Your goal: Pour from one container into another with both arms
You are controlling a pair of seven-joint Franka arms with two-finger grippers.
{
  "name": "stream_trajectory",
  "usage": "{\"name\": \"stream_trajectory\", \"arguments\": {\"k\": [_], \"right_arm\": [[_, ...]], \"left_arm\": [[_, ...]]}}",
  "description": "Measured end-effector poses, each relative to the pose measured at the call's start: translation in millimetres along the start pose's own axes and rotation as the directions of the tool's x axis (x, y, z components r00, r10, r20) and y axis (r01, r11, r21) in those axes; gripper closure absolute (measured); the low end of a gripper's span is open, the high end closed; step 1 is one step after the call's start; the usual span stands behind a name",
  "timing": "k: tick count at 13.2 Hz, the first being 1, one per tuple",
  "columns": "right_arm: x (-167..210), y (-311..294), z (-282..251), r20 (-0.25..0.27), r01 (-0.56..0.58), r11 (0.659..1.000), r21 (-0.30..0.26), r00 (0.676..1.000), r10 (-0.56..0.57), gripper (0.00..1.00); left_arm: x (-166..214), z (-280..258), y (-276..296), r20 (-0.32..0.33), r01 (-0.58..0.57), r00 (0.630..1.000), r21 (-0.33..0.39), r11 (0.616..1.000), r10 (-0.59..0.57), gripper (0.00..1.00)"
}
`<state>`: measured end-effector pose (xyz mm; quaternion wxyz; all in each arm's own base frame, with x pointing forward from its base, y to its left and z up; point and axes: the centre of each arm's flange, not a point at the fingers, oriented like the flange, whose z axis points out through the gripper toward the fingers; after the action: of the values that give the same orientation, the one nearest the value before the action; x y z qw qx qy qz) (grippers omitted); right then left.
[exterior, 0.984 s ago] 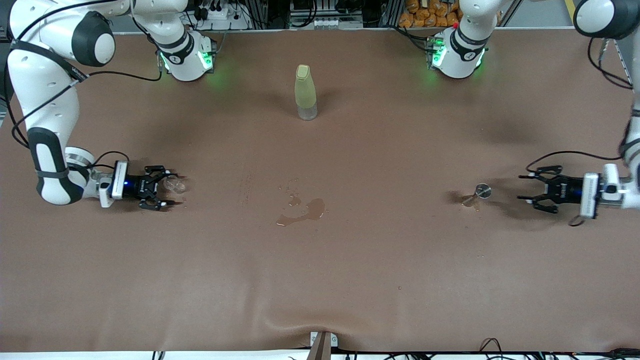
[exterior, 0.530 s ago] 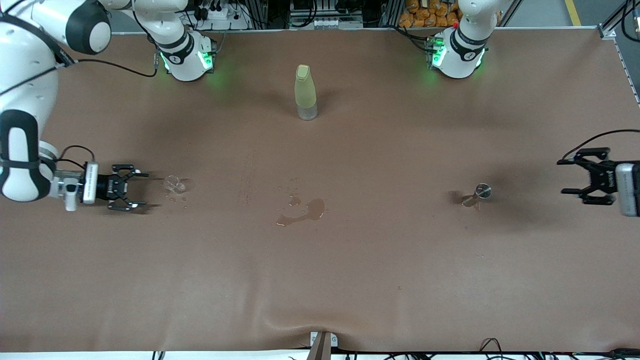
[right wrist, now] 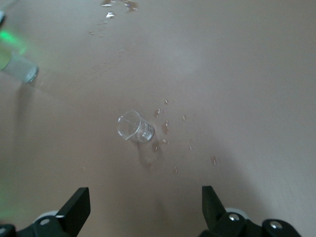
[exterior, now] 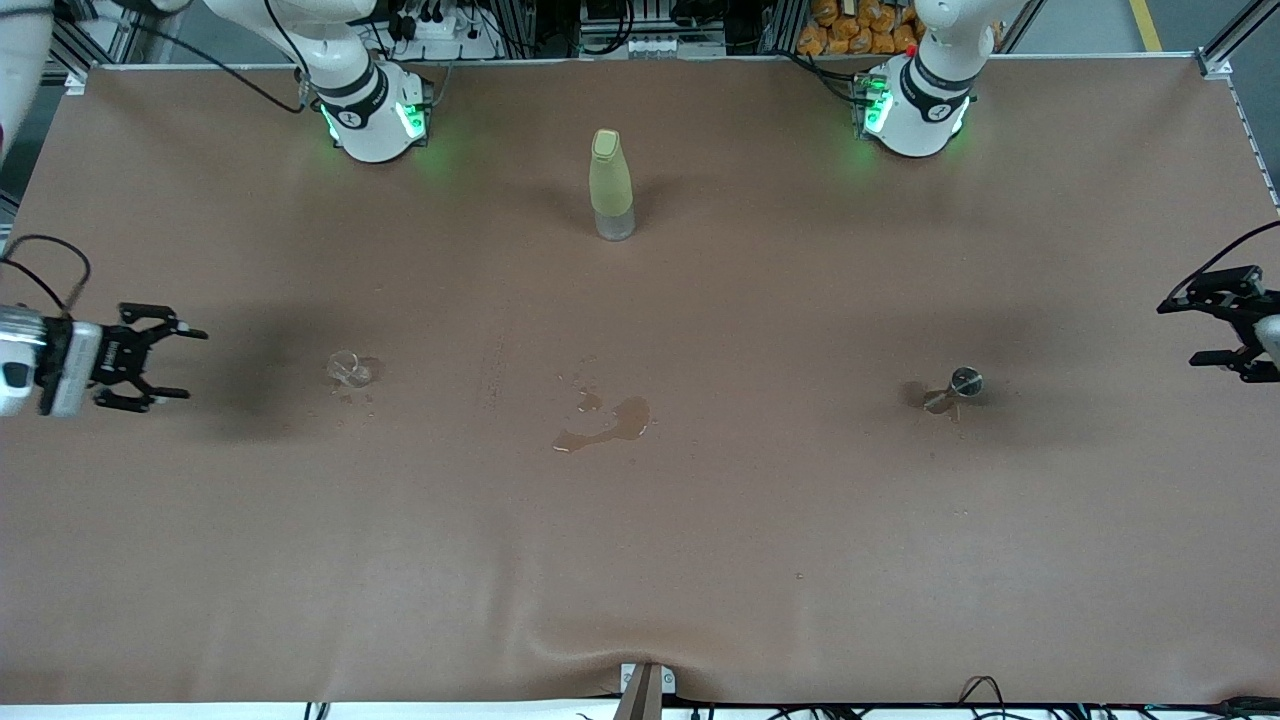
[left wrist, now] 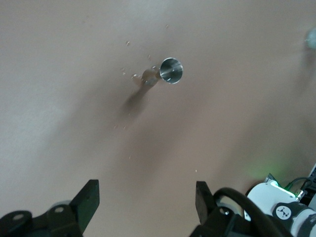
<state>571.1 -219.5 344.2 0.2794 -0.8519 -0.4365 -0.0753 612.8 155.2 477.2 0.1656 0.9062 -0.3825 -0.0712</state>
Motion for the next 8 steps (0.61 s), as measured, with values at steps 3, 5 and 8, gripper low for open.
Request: {"name": "stream_trajectory", "arguments": {"k": [3,5,8], "right_arm": [[49.0,-43.3,-58.4,0.102,-0.209,0.972,-0.103,0.970,0.220,0.00],[85.1,-81.4,-91.7,0.137,-0.340,0.926,-0.162,0.922,0.362,0.00],[129.3,-130.9,-122.1,0.147,-0.493,0.839,-0.232,0.835,0.531,0.00]], "left_arm": [[26.1,-27.8,41.8,0.001,0.130,0.992,0.071,0.989,-0.130,0.13],[26.4,-38.2,52.5,-0.014,0.211,0.977,0.089,0.973,-0.211,0.12],[23.3,-60.8,71.3,-0.060,0.366,0.930,0.117,0.923,-0.362,0.00]]}}
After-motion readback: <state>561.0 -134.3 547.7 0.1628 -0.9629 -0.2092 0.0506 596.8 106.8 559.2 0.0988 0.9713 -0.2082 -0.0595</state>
